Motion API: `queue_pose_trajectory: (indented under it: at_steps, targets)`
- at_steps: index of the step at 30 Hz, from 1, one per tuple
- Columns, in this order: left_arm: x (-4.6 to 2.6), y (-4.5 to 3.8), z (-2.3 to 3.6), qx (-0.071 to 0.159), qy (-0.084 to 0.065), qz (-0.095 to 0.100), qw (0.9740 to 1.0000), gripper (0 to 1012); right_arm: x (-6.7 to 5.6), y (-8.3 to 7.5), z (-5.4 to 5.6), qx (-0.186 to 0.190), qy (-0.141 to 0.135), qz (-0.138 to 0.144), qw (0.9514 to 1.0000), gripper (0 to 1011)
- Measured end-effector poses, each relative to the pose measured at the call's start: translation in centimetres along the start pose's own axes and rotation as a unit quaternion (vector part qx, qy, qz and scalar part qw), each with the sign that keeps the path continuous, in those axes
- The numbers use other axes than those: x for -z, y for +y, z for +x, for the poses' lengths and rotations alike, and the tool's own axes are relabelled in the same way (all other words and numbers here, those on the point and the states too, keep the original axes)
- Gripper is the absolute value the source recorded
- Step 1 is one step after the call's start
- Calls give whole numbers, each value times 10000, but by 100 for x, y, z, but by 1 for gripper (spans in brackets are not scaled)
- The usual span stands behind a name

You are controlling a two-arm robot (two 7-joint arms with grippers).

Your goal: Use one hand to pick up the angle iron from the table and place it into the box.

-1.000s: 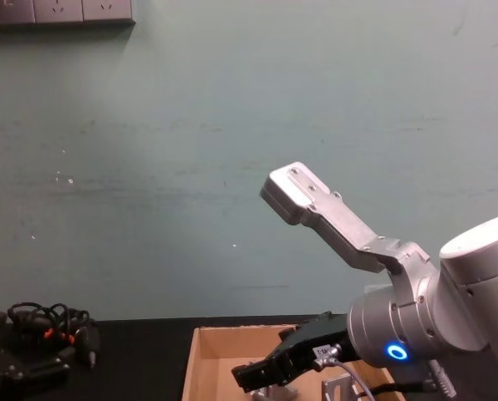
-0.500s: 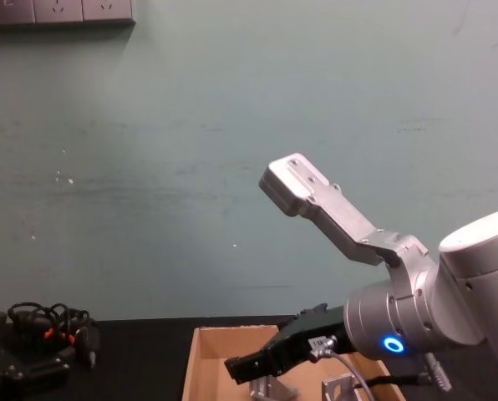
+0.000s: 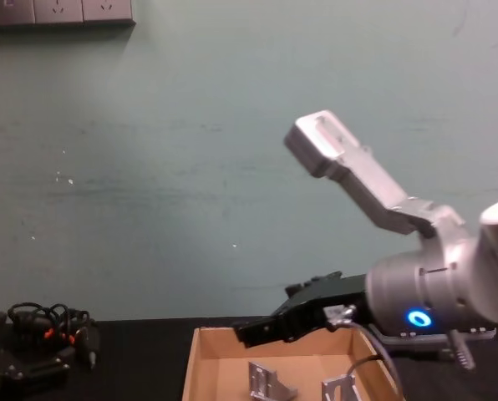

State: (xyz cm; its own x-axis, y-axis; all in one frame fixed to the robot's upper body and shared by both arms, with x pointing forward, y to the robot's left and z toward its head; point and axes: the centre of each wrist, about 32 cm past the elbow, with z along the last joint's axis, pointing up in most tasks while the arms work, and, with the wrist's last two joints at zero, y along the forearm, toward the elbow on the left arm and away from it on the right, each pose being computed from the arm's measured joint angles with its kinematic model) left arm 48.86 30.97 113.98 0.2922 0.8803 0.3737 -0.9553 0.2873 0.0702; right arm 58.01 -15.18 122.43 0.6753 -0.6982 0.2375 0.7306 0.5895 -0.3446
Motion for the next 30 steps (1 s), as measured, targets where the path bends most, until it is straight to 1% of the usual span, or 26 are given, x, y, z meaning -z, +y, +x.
queue_pose_trajectory:
  at_steps: [6, 8, 11, 12, 18, 23, 24, 25, 30]
  targets:
    - [0, 0, 0, 0, 0, 0, 10000, 1011, 75, -223, 72, 152, 86, 149, 9997, 1003]
    - [0, 0, 0, 0, 0, 1, 10000, 1011, 157, -358, 121, 275, 129, 186, 9994, 1003]
    - [0, 0, 0, 0, 0, 0, 10000, 1011, 222, -444, 160, 357, 166, 195, 9990, 1003]
    - [0, 0, 0, 0, 0, 0, 10000, 1011, 269, -498, 184, 420, 197, 198, 9987, 1003]
    - [0, 0, 0, 0, 0, 0, 10000, 1011, 402, -652, 263, 608, 289, 218, 9975, 1003]
    - [0, 0, 0, 0, 0, 0, 10000, 1011, 554, -789, 348, 837, 417, 212, 9954, 1003]
    - [0, 0, 0, 0, 0, 0, 10000, 1011, 554, -789, 348, 837, 417, 212, 9954, 1003]
    - [0, 0, 0, 0, 0, 0, 10000, 1011, 593, -818, 365, 894, 456, 202, 9948, 1003]
    - [0, 0, 0, 0, 0, 0, 10000, 1011, 701, -886, 398, 1048, 568, 165, 9927, 1003]
